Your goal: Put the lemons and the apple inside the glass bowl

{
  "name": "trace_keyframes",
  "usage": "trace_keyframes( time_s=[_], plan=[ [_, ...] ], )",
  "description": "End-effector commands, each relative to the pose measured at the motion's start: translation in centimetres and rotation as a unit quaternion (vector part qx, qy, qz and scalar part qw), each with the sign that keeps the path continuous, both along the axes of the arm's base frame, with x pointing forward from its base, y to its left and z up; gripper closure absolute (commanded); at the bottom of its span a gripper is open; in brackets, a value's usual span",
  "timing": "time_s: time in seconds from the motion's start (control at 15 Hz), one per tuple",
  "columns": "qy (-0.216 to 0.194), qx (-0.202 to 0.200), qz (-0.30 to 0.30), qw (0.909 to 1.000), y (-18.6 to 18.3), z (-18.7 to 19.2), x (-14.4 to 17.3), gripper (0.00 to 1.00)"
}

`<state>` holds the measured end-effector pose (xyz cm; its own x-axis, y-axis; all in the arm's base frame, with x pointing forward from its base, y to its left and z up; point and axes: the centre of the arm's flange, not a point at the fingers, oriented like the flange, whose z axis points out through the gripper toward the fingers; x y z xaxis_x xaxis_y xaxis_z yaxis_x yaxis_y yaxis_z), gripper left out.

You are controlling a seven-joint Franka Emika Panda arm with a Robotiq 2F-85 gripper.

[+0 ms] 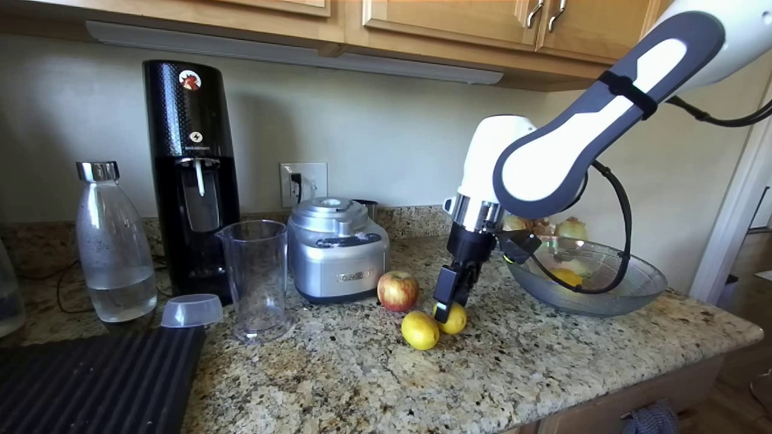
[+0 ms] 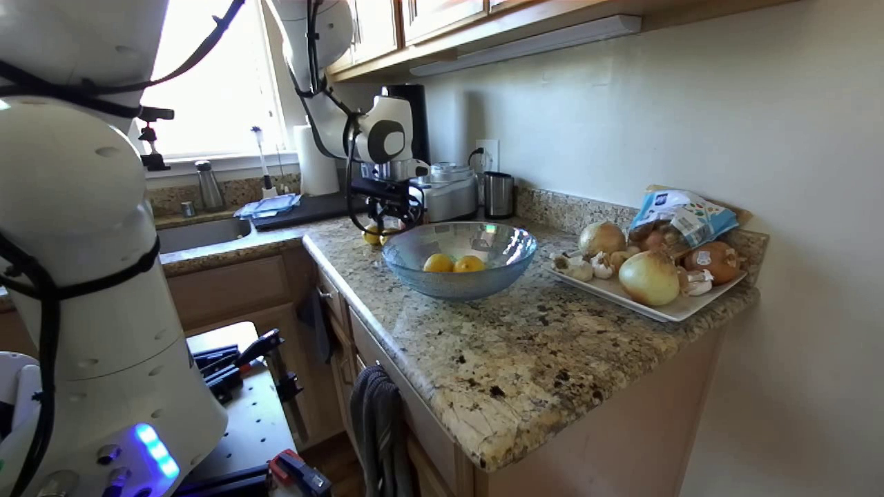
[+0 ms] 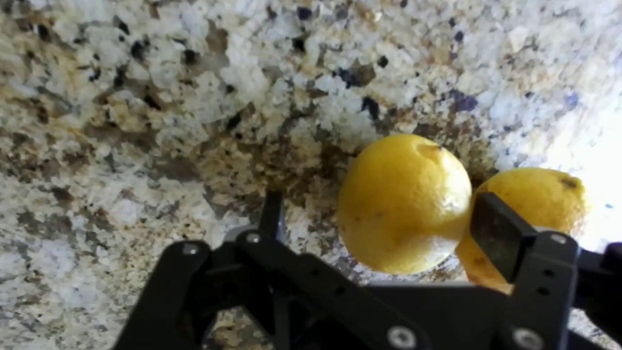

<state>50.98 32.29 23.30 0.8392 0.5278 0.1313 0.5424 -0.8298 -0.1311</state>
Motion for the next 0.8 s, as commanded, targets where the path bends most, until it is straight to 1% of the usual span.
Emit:
trace_keyframes(
  time_s=[0.0, 0.07, 0.13, 0.33, 0.47, 0.53, 0.6, 0.73],
  plan=[
    [0.000, -0.003, -0.010, 0.9999, 0.3, -0.7, 0.3, 0.28],
    [0.001, -0.003, -0.010, 0.9999, 0.2, -0.8, 0.3, 0.30],
    [0.001, -0.001, -0.010, 0.9999, 0.2, -0.7, 0.2, 0.38],
    [0.001, -0.002, -0.011, 0.9999, 0.0, -0.1, -0.1, 0.58],
    [-0.001, -0.005, -0.015, 0.9999, -0.1, 0.9, -0.5, 0.68],
    [-0.004, -0.005, -0.015, 0.9999, -0.2, 1.8, -0.8, 0.69],
    [-0.007, -0.005, -0.015, 0.9999, -0.3, 2.4, -1.0, 0.71],
    [-0.015, -0.001, -0.014, 0.9998, -0.5, 4.3, -1.4, 0.72]
  ],
)
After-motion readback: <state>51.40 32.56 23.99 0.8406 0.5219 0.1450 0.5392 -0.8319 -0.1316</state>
